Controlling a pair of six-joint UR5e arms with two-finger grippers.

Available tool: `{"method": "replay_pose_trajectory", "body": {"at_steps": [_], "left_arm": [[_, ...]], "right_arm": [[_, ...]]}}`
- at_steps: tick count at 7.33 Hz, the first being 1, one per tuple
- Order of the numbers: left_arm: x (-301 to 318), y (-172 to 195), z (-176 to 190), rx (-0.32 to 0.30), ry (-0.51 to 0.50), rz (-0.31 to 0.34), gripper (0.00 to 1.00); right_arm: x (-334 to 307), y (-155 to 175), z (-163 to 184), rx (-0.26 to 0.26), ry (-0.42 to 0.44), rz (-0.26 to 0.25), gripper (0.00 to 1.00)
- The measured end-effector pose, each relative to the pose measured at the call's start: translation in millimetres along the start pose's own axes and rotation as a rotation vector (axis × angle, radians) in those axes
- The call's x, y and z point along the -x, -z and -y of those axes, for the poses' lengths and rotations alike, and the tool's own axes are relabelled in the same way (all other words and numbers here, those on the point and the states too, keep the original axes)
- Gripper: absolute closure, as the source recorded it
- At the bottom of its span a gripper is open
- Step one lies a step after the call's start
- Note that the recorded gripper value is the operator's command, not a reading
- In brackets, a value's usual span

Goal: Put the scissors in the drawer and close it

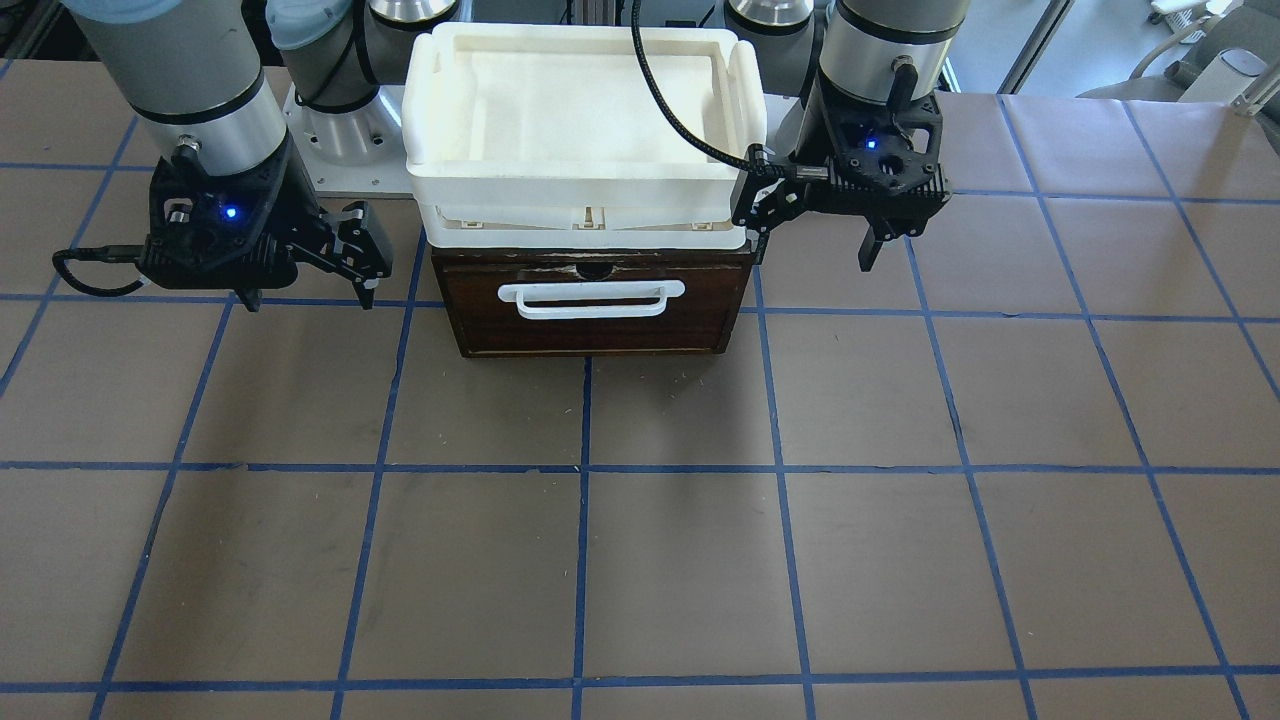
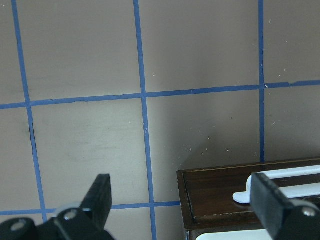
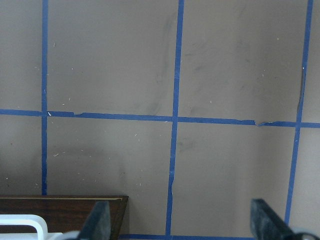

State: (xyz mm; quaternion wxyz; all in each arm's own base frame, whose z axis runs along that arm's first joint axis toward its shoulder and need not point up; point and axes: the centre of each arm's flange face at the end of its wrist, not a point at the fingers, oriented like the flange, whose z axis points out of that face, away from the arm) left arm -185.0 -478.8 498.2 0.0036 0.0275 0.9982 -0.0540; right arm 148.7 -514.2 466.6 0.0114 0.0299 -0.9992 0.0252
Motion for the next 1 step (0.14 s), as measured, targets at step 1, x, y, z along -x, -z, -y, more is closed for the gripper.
{"method": "replay_pose_trajectory", "body": {"at_steps": [1], "left_arm": [[0.1, -0.1, -0.3, 0.001, 0.000, 0.000, 0.00]], "right_arm": [[0.0, -0.1, 0.0, 0.000, 0.000, 0.000, 0.00]]}}
